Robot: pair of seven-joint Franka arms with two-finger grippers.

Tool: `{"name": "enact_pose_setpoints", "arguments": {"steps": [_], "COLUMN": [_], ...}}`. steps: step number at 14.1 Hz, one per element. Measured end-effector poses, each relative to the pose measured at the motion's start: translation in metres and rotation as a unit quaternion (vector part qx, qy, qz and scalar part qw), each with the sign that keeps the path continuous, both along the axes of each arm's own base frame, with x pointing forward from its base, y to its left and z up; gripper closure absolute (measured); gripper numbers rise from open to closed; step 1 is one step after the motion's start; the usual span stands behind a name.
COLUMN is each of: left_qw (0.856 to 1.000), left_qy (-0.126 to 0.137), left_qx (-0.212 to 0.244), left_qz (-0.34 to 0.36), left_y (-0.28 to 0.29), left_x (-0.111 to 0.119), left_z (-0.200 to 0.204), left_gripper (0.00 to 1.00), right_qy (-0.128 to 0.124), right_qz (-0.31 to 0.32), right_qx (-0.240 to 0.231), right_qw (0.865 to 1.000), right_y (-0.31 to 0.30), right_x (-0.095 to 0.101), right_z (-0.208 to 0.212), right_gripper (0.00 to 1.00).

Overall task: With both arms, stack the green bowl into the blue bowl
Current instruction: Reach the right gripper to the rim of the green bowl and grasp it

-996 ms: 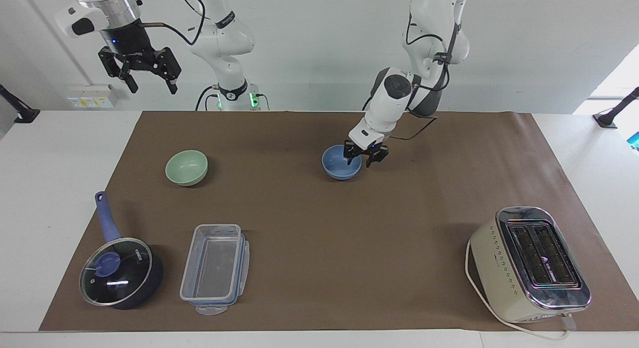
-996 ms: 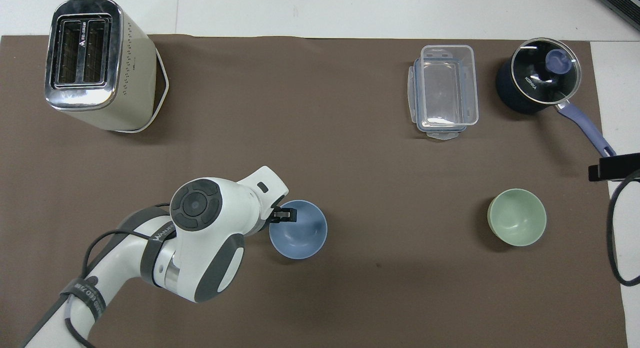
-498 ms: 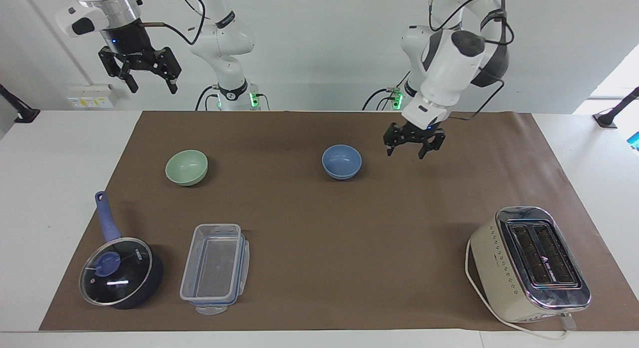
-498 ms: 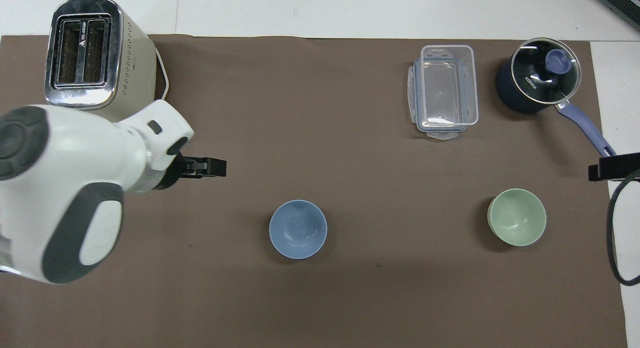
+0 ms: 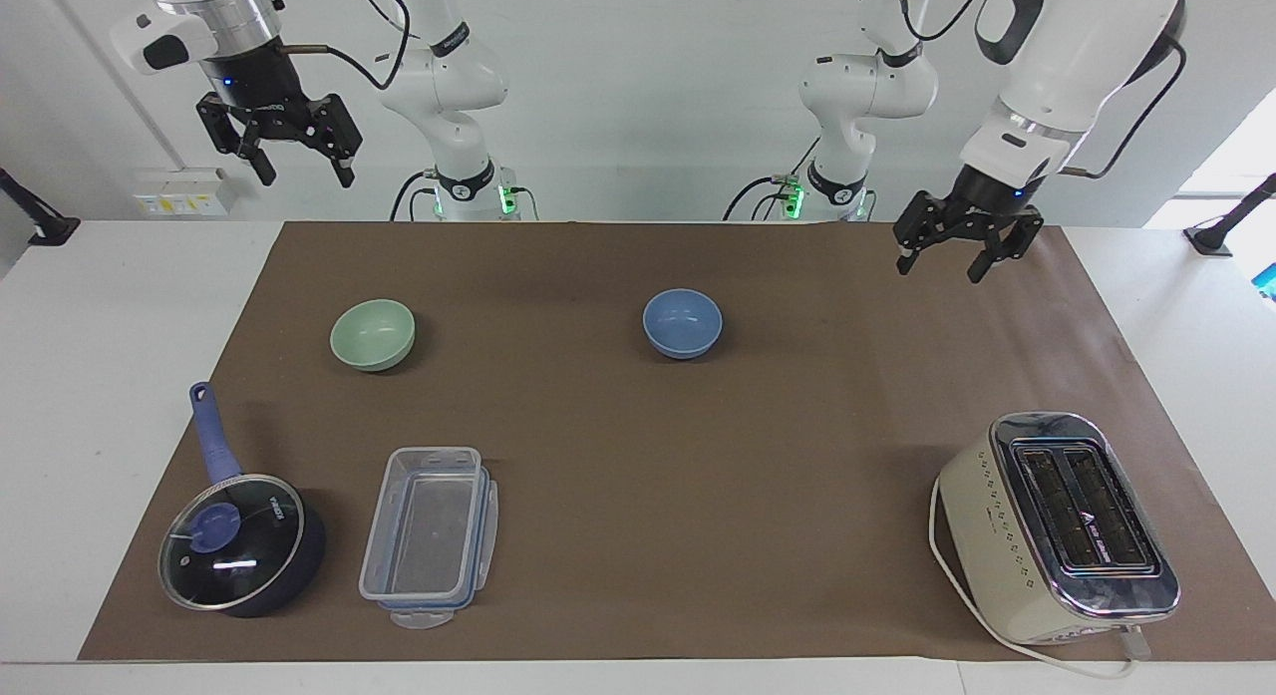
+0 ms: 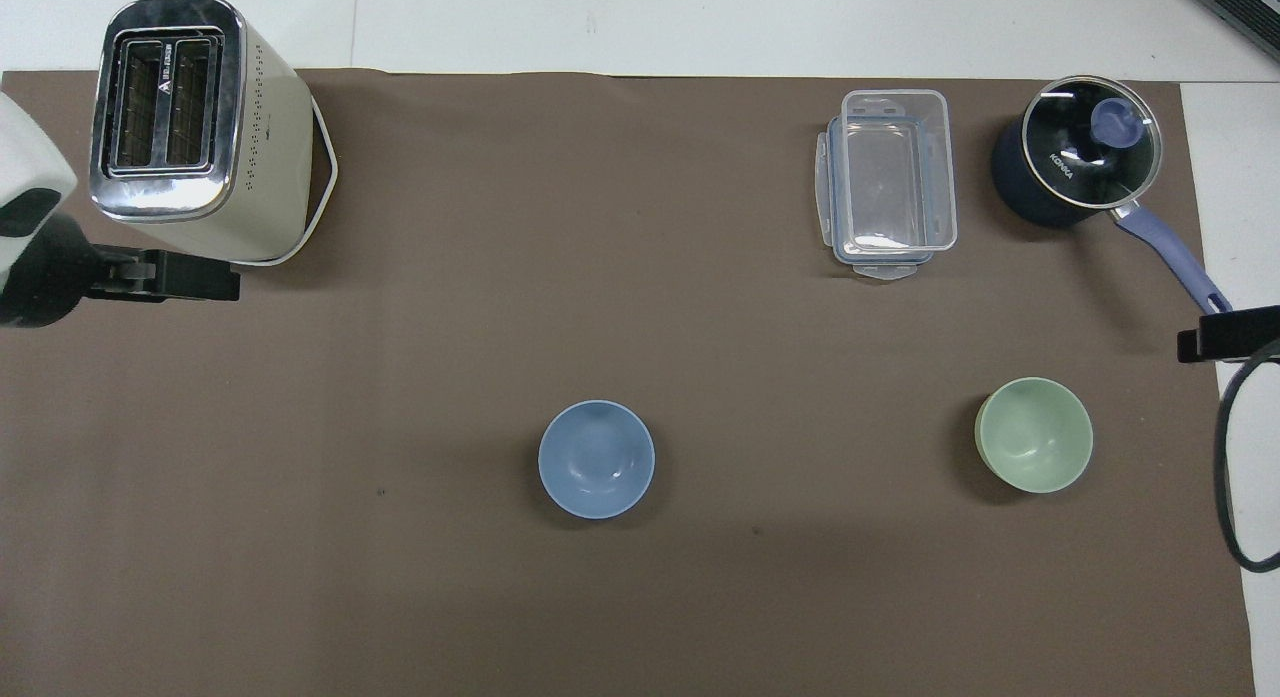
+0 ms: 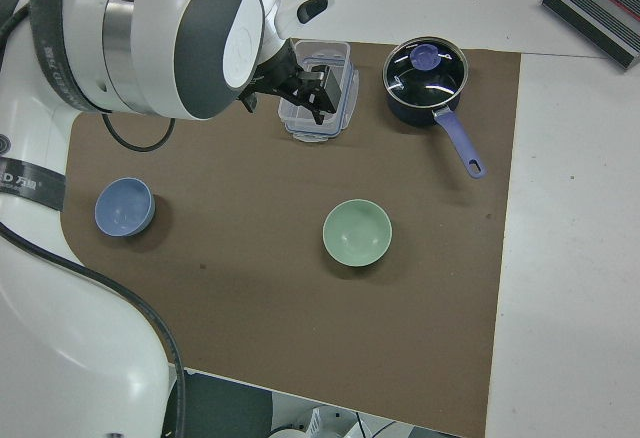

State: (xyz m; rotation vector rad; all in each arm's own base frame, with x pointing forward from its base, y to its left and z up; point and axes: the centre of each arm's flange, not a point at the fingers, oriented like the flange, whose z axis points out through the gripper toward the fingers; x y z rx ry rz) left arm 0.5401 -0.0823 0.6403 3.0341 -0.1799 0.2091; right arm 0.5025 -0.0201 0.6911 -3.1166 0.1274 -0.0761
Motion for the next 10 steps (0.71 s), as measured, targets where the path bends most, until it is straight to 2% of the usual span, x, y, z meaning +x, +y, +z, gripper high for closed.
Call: {"name": "enact_pose_setpoints", "arguments": {"steps": [4, 6, 10], "left_qw": [1.0, 0.999, 0.999], "left_qy": [0.021, 0.028, 0.036], "left_qx": [0.014, 0.015, 0.016], "left_qz": [-0.008, -0.009, -0.012], "left_y": [-0.004, -0.005, -0.008], "left_x": [0.006, 0.013, 0.013], "left_z": [0.013, 0.015, 0.014], "left_gripper": [0.0, 0.0, 0.0], "right_qy": [0.005, 0.002, 0.025], "right_qz": [0.001, 0.009, 0.081], "right_qx": [0.0, -0.001, -0.003], "right_qw": [1.0, 1.0, 0.996], "right_y": [-0.002, -0.002, -0.021], "right_x": [0.001, 0.011, 0.02], "right_z": [-0.008, -0.033, -0.106], "right_gripper": [0.0, 0.0, 0.0]}}
